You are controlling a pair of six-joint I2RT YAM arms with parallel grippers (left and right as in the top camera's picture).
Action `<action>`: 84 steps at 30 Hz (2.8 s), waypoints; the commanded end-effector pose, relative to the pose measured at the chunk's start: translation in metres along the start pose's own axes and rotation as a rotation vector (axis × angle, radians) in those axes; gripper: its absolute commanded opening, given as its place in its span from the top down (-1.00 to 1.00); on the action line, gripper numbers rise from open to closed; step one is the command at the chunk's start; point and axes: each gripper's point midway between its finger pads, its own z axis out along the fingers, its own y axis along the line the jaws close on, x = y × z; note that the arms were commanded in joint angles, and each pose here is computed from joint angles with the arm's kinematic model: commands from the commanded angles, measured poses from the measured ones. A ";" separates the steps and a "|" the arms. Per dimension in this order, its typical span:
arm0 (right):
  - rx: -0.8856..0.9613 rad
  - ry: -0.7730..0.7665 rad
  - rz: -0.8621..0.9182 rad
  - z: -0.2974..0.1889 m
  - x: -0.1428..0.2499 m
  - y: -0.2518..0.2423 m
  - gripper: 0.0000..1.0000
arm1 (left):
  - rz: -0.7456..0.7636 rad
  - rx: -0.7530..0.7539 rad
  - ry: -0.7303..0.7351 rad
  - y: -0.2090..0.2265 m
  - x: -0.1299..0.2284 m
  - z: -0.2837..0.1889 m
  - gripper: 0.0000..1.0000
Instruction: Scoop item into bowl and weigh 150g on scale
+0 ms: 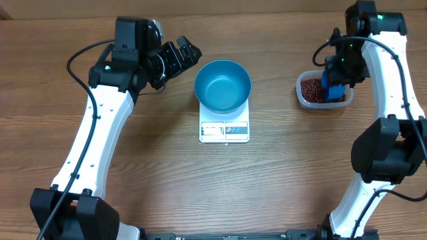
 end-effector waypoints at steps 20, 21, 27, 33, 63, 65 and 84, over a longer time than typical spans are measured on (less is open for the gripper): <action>-0.042 -0.196 0.273 -0.121 0.026 0.005 -0.23 | 0.030 -0.007 -0.005 0.000 0.000 0.001 -0.99; -0.051 -0.207 0.272 -0.125 0.028 0.006 -0.25 | 0.030 -0.007 -0.005 0.000 0.000 0.001 -0.99; -0.075 -0.294 0.302 -0.143 0.034 0.010 -0.36 | 0.030 -0.007 -0.005 0.000 0.000 0.001 -0.99; -0.035 -0.258 0.255 -0.094 0.026 0.008 -0.36 | 0.030 -0.007 -0.005 0.000 0.000 0.001 -0.99; 0.008 -0.267 0.160 0.004 0.002 0.006 0.16 | 0.030 -0.007 -0.005 0.000 0.000 0.001 -0.99; 0.012 -0.270 0.134 0.006 0.001 0.006 0.24 | 0.030 -0.007 -0.005 0.000 0.000 0.001 -0.99; 0.034 -0.295 0.113 0.018 -0.004 0.004 0.57 | 0.030 -0.007 -0.005 0.000 0.000 0.001 -0.99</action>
